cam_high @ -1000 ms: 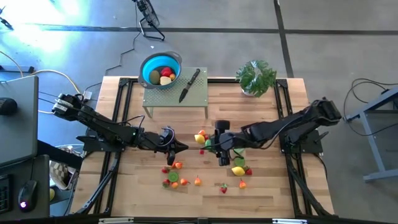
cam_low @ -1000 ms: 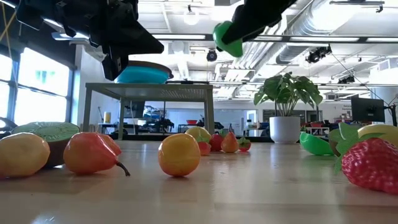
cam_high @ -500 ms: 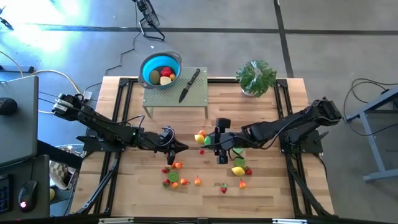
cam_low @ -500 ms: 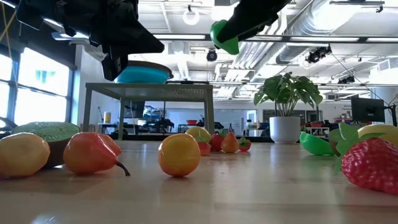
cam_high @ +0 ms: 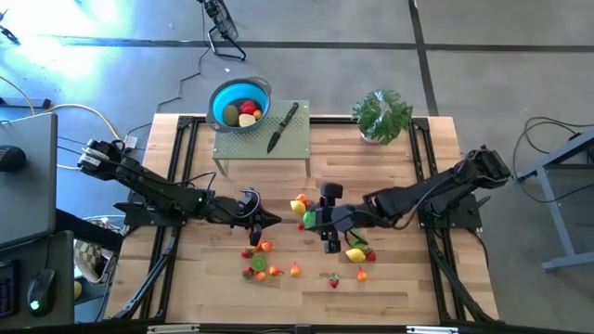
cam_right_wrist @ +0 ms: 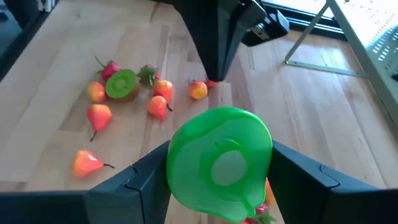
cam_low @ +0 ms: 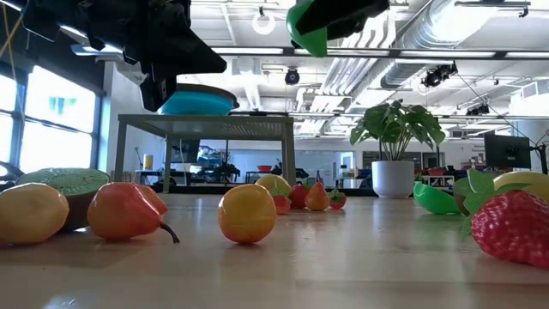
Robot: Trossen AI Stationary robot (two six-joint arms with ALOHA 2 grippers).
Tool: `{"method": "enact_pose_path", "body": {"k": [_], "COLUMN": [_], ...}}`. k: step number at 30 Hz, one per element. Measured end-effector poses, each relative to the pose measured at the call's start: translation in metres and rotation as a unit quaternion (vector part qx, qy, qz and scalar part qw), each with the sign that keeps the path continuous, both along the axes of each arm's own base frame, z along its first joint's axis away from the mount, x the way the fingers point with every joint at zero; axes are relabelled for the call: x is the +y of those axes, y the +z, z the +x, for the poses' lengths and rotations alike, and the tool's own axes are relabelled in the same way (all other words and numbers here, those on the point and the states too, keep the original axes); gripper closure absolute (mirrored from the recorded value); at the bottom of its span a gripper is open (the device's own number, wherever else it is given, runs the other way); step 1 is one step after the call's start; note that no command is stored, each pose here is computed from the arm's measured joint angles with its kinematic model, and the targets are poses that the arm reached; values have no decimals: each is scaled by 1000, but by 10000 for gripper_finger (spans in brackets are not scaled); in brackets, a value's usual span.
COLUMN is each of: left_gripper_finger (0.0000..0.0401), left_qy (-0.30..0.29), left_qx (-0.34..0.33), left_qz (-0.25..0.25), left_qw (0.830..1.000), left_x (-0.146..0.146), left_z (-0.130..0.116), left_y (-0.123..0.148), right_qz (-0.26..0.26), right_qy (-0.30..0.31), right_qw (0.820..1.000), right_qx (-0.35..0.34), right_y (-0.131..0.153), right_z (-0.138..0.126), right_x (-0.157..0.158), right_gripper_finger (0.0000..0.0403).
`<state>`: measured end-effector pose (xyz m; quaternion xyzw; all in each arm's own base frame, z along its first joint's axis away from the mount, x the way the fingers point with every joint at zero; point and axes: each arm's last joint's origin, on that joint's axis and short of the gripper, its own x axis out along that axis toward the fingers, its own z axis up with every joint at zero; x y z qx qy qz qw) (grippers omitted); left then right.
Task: Pick & Place Fruit
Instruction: Put the half green pear into the strainer bowl on the shelf
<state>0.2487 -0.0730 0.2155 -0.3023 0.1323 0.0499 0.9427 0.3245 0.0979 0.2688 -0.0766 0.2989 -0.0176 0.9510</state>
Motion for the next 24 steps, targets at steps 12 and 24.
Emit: {"method": "enact_pose_path", "body": {"k": [12, 24], "left_gripper_finger": [401, 298], "left_qy": [8, 107], "left_qx": [-1, -89], "left_qz": [-9, -102], "left_qw": [1000, 985], "left_x": [0, 19], "left_z": [0, 7], "left_y": [0, 15], "right_qz": [-3, -36], "right_qy": [7, -19], "right_qw": [1000, 999], "right_qx": [-30, -35], "right_y": [5, 5], "right_z": [-1, -1], "right_x": [13, 10], "right_gripper_finger": [183, 184]}}
